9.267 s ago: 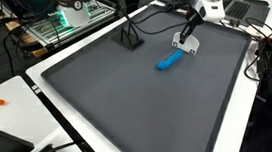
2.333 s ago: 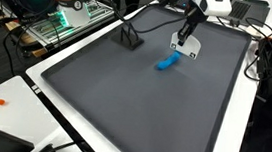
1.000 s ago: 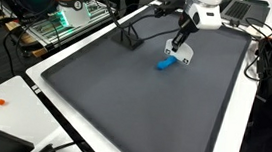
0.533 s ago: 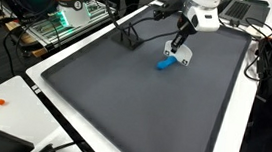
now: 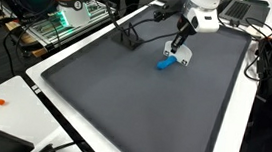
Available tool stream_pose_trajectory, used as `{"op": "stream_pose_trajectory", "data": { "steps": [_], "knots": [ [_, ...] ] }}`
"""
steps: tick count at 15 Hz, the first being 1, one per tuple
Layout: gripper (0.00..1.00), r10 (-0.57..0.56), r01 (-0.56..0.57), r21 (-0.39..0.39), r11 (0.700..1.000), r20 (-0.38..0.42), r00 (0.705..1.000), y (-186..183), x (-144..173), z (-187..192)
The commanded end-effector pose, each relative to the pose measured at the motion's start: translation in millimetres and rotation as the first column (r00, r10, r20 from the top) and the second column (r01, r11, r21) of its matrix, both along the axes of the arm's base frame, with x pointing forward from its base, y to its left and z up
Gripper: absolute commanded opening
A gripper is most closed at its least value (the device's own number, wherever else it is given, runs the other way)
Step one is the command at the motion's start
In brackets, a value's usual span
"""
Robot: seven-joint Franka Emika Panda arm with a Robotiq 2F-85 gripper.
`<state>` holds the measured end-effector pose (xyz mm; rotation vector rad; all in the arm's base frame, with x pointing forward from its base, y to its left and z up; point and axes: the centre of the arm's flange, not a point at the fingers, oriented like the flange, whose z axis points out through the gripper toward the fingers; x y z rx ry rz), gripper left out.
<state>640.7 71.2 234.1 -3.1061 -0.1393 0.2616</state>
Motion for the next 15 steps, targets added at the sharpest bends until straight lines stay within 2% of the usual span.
{"op": "stream_pose_trajectory", "data": {
  "steps": [1, 15],
  "knots": [
    [0.01, 0.026, -0.025, 0.028, 0.999, -0.031, 0.999, 10, -6, -19],
    [0.01, 0.025, -0.025, 0.021, 0.999, -0.009, 1.000, 4, -6, 7]
  ]
}}
